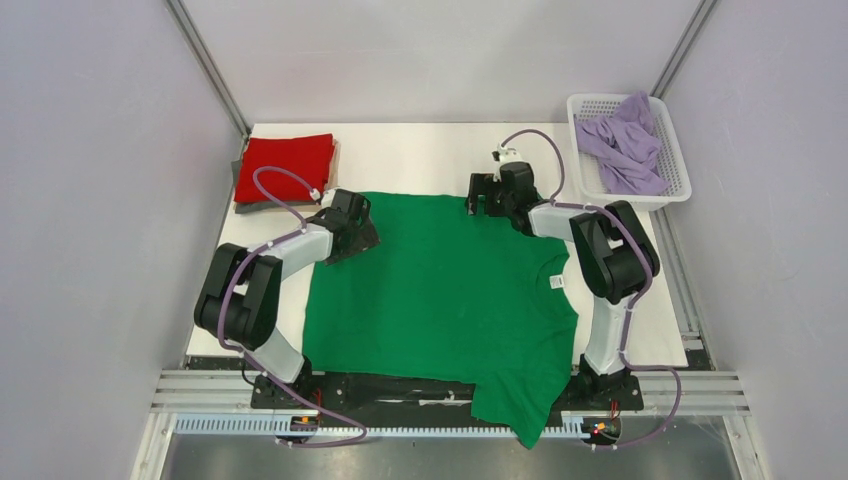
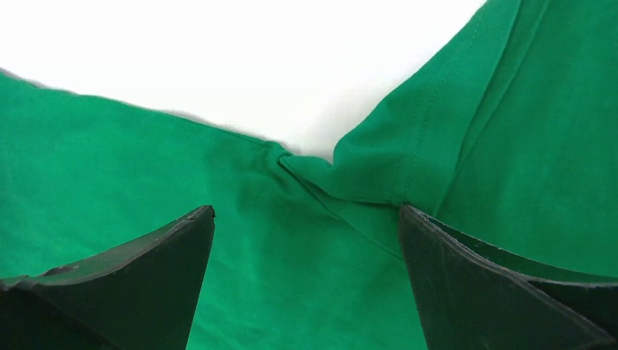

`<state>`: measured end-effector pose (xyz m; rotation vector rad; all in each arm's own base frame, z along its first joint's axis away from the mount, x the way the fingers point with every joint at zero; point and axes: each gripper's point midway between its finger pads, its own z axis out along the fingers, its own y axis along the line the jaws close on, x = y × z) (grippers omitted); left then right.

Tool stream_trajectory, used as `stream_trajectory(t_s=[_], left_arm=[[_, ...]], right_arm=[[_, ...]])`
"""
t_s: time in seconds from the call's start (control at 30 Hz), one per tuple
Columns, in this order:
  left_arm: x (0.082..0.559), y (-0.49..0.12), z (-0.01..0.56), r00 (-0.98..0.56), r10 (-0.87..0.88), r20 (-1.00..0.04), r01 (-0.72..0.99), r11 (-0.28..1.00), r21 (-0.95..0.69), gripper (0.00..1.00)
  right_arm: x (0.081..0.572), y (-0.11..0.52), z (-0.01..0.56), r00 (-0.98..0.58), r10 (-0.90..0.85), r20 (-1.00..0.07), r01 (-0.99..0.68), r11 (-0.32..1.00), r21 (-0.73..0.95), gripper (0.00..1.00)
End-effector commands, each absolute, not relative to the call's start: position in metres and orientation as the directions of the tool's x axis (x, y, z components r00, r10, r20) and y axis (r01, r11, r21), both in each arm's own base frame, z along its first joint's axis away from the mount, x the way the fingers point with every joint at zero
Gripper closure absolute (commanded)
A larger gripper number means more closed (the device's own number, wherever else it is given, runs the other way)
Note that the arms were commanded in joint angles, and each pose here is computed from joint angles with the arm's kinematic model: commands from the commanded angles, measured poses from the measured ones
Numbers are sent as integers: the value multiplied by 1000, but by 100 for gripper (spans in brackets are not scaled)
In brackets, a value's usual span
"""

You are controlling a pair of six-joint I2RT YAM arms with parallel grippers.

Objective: Fold and stack the t-shirts
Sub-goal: Flatten out the tshirt

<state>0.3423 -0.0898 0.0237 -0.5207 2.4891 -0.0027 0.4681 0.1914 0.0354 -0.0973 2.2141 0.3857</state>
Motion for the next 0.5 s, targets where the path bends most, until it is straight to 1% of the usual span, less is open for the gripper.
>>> stream_trajectory(t_s=[0.0,0.17,0.4,0.47], left_arm=[[339,-80,23,-764,-329,-555,-359,931,-57,0],[339,-81,24,-765,-331,-553,-359,931,-60,0],[338,-81,24,-766,-329,-552,-357,932,-59,0],[338,-80,24,-767,-329,-551,-359,932,-57,0]], right_arm=[[492,204,48,-551,116,-827,-223,934,280,2],[522,227,60,-471,162,-867,-287,901,325,2],[586,274,103,-331,239,-913,-392,845,363,2],[600,283,114,-315,251,-915,-414,831,371,2]])
